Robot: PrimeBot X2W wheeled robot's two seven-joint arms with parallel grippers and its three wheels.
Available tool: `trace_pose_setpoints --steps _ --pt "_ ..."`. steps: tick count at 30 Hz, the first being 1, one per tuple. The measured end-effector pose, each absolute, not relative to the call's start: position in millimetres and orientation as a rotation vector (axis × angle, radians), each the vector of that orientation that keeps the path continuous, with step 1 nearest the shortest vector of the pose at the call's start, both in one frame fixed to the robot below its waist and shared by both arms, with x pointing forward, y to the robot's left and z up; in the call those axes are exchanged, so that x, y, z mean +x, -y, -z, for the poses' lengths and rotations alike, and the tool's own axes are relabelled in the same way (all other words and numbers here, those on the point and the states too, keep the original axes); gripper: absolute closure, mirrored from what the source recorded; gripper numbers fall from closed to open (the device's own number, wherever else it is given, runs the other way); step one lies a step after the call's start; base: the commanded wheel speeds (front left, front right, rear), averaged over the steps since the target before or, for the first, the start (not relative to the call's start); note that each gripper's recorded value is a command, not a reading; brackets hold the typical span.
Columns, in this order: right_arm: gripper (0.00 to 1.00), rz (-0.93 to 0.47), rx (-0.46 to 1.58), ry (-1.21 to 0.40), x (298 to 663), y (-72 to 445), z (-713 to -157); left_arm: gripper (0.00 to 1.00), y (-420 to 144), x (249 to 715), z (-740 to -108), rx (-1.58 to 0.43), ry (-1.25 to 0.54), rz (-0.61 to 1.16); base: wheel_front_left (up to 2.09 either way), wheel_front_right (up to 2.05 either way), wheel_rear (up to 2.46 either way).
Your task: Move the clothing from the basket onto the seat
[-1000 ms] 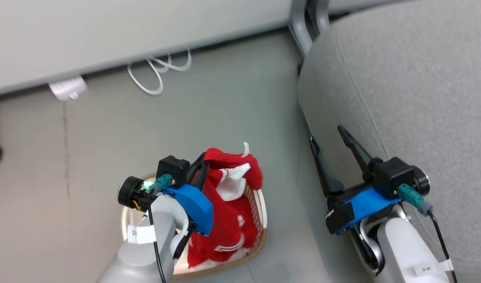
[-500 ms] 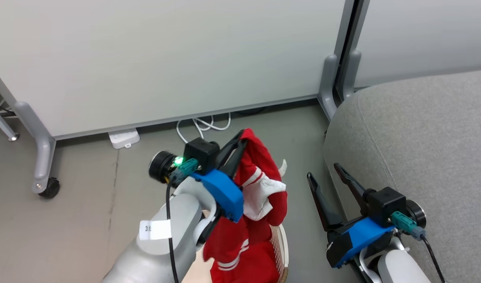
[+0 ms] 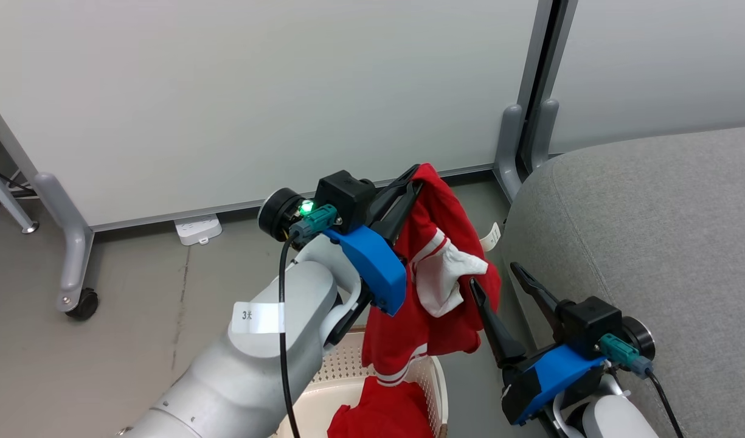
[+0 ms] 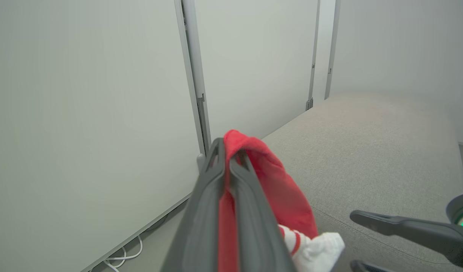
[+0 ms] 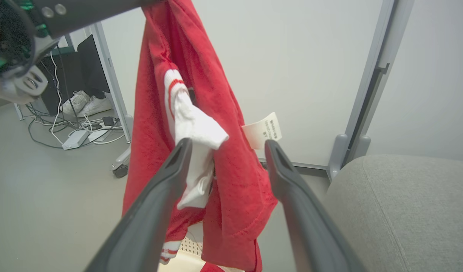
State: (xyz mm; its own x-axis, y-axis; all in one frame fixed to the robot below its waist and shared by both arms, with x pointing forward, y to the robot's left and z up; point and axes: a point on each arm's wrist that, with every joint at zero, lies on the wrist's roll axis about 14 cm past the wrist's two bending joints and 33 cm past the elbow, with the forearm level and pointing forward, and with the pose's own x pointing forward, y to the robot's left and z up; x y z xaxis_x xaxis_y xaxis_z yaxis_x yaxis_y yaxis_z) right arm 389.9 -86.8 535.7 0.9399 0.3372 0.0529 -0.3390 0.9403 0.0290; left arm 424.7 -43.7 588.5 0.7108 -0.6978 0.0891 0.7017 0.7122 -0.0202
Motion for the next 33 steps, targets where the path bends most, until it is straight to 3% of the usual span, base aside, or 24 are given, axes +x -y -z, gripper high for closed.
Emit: trace_pose_setpoints --steps 14,33 --pt "0.00 -0.415 0.047 0.013 388.2 63.8 -529.3 1.00 52.5 417.2 -575.3 -0.065 0.027 0.803 0.00 0.00 0.00" --pt "0.00 -0.565 -0.008 -0.037 419.2 16.8 -525.2 1.00 55.9 413.4 -575.7 -0.053 0.019 0.823 0.00 0.00 0.00"
